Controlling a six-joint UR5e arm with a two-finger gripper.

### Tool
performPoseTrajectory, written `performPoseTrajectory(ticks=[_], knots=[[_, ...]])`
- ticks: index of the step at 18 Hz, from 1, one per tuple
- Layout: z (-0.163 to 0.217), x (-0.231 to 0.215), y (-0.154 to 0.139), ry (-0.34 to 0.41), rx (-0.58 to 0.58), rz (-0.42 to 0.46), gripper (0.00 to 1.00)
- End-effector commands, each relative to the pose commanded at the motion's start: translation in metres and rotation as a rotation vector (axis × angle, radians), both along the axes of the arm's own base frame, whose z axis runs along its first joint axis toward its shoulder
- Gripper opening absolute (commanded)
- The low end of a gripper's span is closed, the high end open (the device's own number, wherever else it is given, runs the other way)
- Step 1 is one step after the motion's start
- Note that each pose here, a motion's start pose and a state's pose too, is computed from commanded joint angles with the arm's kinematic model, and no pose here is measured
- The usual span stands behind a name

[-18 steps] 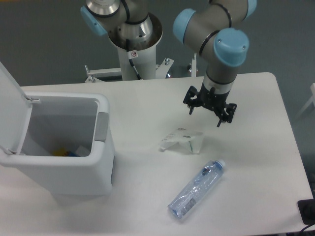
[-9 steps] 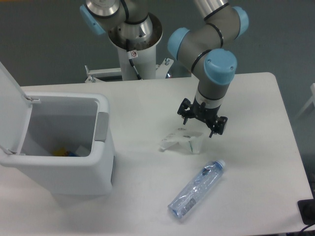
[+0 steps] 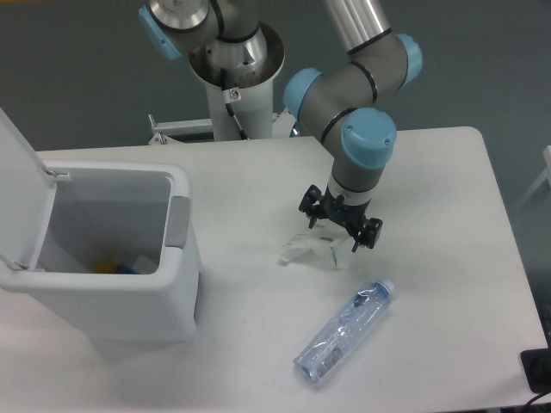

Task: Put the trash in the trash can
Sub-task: 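Move the gripper over the crumpled clear plastic bag and lower it, then close the gripper on the plastic bag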

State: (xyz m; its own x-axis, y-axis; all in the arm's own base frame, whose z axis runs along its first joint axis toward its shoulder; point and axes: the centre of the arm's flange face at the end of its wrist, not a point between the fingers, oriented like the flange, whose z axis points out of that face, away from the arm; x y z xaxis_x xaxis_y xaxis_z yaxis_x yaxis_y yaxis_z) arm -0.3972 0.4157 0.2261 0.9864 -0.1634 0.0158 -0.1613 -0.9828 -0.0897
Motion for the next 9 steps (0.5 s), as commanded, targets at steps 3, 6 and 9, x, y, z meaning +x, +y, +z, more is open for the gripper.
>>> performPoseTrajectory(ticks=[3, 6, 9], knots=[[-0.013, 0.012, -0.008, 0.014, -0.082, -0.018, 0.17], [-0.009, 0.016, -0.004, 0.029, -0.085, -0.031, 0.0], [-0.001, 0.01, -0.002, 0.044, -0.076, -0.031, 0.0]])
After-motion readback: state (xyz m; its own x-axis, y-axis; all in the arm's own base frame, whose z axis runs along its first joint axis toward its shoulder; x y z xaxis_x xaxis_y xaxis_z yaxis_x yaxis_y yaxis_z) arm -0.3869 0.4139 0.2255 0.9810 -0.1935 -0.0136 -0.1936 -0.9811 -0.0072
